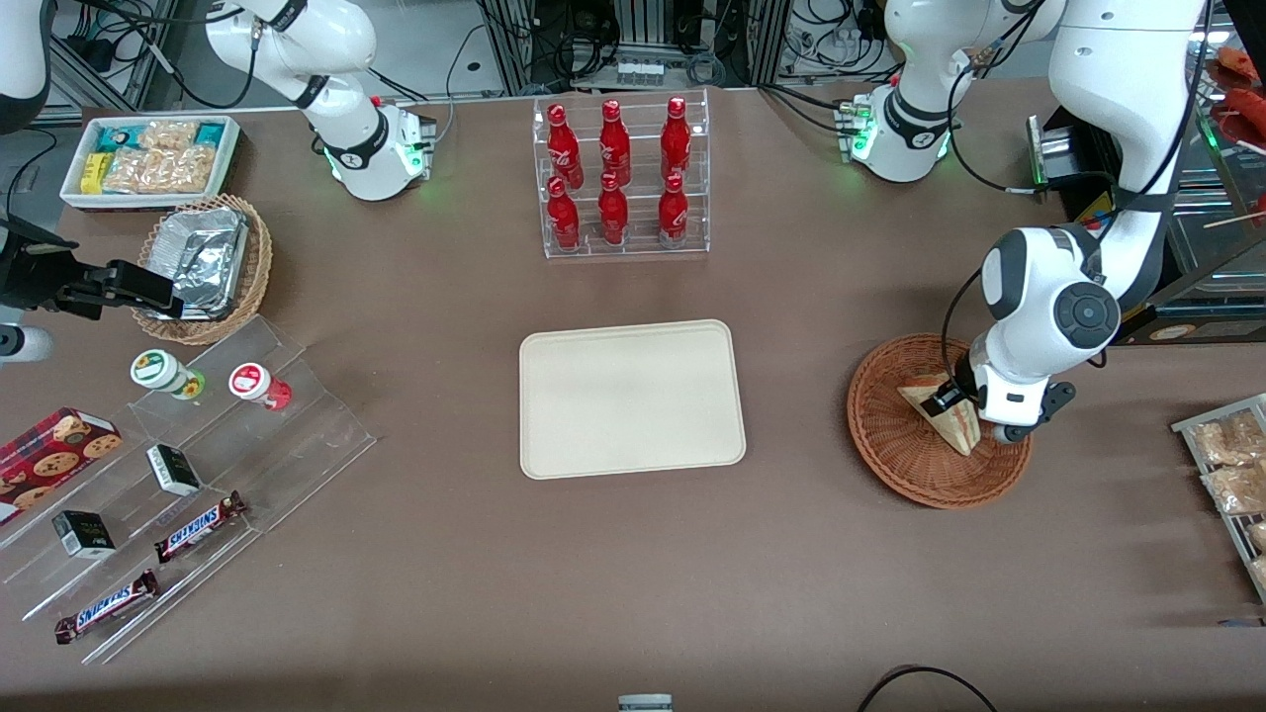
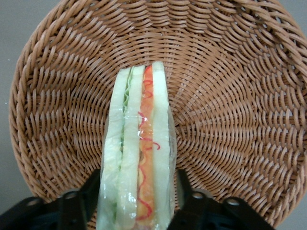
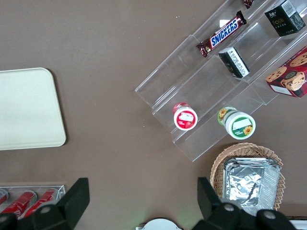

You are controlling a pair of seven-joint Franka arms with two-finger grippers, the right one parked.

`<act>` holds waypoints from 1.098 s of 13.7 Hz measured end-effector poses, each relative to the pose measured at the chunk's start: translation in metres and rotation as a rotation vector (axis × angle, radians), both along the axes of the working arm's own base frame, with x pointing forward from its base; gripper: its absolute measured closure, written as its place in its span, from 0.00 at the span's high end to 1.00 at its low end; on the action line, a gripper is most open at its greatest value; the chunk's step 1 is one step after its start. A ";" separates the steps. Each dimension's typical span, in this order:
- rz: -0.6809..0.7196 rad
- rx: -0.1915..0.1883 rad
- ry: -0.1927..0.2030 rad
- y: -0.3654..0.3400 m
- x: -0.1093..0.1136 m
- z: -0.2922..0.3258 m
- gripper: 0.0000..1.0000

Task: Place sandwich from basket to tray
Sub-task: 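Lower the open left gripper onto the wrapped sandwich and close it, then lift the sandwich and carry it over the cream tray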

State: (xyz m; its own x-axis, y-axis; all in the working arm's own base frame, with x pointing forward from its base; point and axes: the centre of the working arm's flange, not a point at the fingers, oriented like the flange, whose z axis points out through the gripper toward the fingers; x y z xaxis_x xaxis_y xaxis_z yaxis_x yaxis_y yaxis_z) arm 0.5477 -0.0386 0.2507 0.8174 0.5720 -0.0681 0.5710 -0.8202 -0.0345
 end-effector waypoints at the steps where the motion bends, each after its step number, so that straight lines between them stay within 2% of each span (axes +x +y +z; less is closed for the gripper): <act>1: -0.001 0.001 0.007 0.000 0.000 0.003 0.51; 2: -0.005 0.003 0.015 -0.001 -0.001 0.009 0.40; 3: -0.023 0.003 0.020 -0.002 0.000 0.019 0.34; 5: -0.091 0.000 0.034 -0.005 0.003 0.045 0.28; 7: -0.164 -0.006 0.030 -0.018 0.010 0.070 0.17; 9: -0.245 -0.014 0.009 -0.058 0.014 0.084 0.16; 15: -0.483 -0.025 0.041 -0.217 -0.004 0.078 0.16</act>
